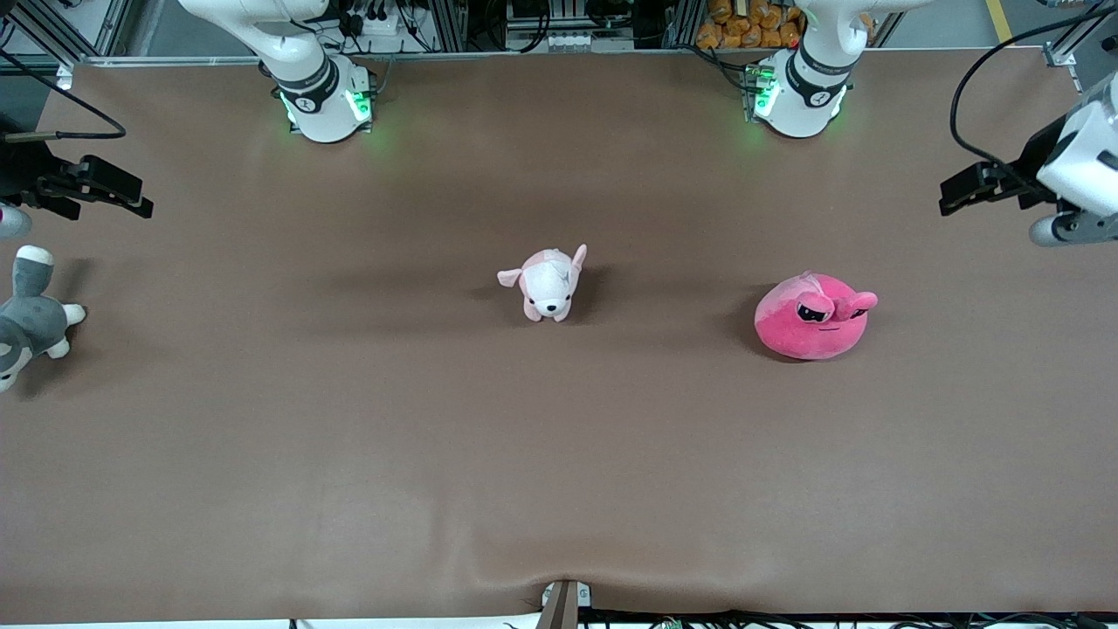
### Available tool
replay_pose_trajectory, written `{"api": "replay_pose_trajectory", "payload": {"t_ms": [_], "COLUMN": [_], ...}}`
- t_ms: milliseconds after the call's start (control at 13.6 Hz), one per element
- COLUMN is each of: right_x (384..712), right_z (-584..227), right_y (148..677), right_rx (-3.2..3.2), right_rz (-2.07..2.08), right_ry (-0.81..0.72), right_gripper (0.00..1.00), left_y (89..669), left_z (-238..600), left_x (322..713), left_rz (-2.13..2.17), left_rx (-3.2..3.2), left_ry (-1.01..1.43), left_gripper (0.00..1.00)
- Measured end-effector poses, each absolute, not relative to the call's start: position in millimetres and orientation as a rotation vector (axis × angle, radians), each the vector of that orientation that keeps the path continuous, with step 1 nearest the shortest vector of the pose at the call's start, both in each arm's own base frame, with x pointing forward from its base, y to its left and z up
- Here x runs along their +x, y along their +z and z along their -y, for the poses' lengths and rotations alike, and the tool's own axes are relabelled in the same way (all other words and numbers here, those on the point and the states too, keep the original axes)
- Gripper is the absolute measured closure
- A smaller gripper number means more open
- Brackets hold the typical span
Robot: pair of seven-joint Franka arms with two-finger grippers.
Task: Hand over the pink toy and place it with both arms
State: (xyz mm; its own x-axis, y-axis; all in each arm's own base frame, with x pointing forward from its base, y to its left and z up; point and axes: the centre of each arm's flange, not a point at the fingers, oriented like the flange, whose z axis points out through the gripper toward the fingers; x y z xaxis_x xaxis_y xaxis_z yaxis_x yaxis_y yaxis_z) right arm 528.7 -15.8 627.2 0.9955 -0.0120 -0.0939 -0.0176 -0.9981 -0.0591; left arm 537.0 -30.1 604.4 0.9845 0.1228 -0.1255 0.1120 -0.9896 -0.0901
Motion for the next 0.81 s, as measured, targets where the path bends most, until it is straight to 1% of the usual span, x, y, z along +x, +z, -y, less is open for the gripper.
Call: {"api": "replay_pose_trajectory", "payload": {"t_ms": [295, 811], "right_x": [529, 528], "right_z": [16, 10], "right_y": [627, 628], "right_rx": [-3.078, -3.078], "right_rz": [-0.023, -0.003], "right_ry": [0.143, 0.14], "right_gripper": [0.0, 0.0], "left_y": [575, 487], "left_z": [32, 35], "left_x": [542, 541], "left_rz": [0.451, 1.2], "left_rx": [-3.001, -2.733], "left_ry": [0.222, 0.223], "left_gripper": [0.0, 0.0]}}
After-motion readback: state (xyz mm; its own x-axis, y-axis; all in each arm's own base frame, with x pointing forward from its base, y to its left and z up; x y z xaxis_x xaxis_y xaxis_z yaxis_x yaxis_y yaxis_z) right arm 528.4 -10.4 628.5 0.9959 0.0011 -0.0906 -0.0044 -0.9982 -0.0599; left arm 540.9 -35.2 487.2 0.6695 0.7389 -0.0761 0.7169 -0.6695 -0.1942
